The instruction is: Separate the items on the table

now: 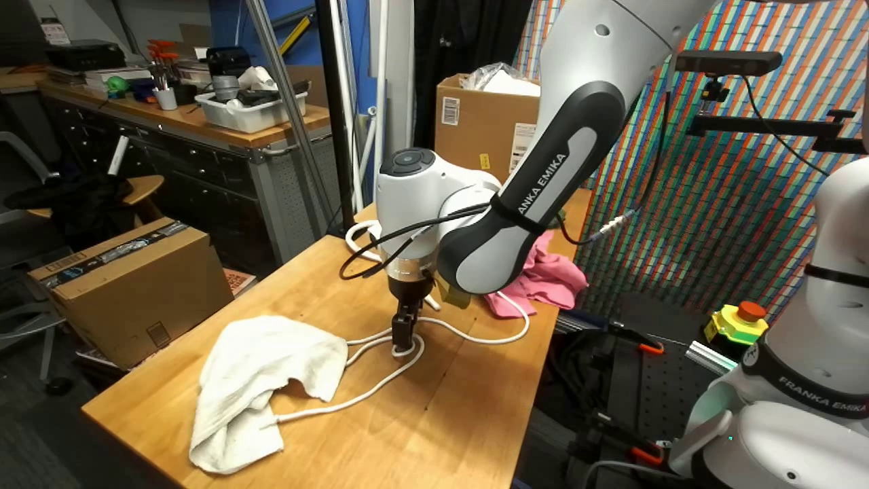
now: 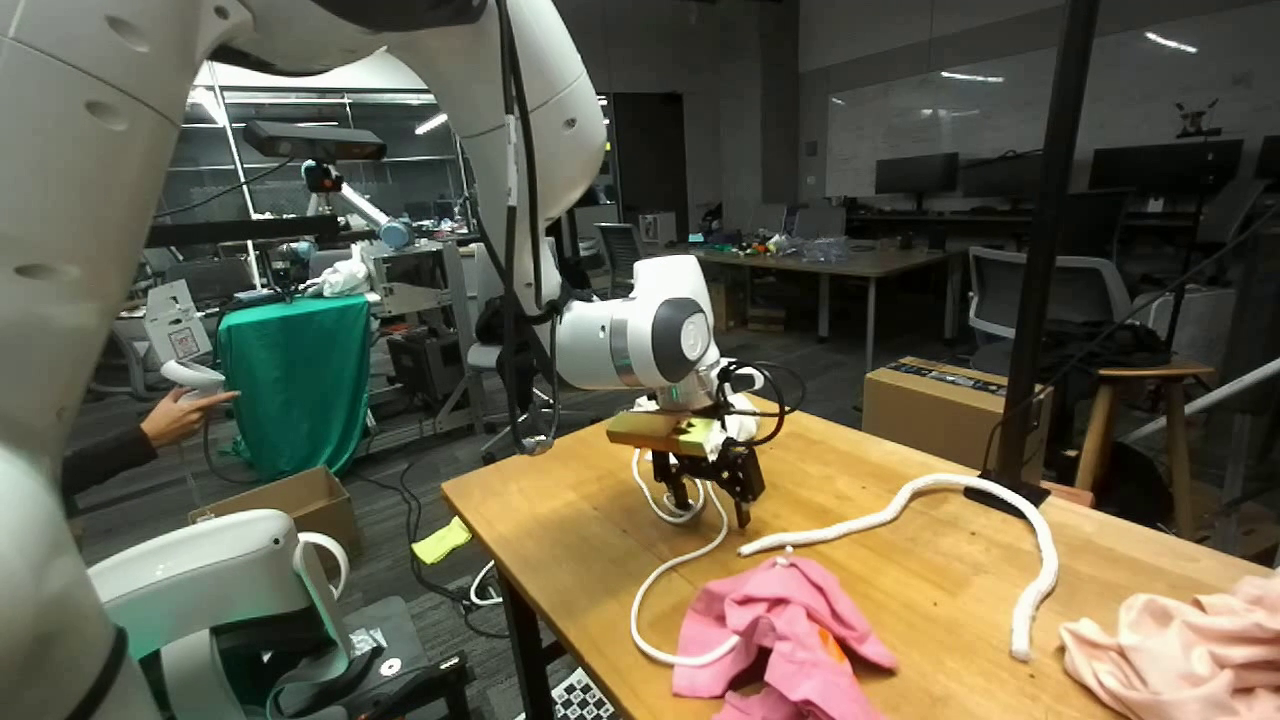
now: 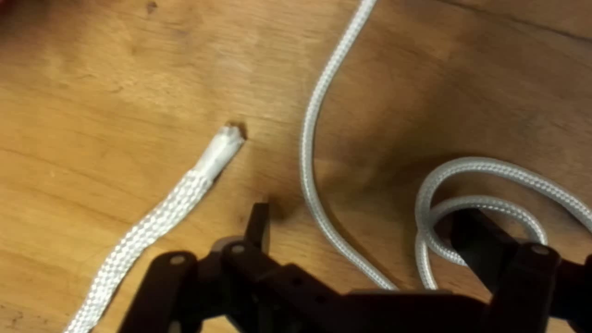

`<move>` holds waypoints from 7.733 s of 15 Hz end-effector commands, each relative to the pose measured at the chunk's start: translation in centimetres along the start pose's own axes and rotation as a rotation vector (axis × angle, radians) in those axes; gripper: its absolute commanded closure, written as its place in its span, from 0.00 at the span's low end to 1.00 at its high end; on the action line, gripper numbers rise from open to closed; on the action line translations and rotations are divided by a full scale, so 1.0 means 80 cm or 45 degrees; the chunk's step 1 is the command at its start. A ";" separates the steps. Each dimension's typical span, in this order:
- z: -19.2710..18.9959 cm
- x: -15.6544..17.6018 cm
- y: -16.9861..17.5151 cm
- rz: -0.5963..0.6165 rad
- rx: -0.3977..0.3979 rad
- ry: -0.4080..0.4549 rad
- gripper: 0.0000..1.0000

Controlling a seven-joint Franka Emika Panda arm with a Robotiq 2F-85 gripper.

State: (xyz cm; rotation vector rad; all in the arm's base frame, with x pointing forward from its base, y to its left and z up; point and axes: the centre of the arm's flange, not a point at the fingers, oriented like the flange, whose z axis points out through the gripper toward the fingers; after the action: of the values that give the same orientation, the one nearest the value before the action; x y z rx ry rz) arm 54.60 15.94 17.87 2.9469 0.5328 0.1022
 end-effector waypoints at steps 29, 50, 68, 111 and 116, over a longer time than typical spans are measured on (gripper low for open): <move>-0.054 -0.027 0.047 -0.123 0.212 0.033 0.93; -0.338 -0.120 0.010 0.045 0.158 0.644 0.93; -0.483 -0.143 -0.085 0.126 0.468 0.901 0.95; -0.123 -0.144 -0.126 -0.251 0.034 0.086 0.04; -0.129 -0.120 -0.073 -0.212 -0.116 0.141 0.00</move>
State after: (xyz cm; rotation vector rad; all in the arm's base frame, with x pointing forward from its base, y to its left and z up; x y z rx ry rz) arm 40.32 20.43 26.27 2.8369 0.8279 0.2061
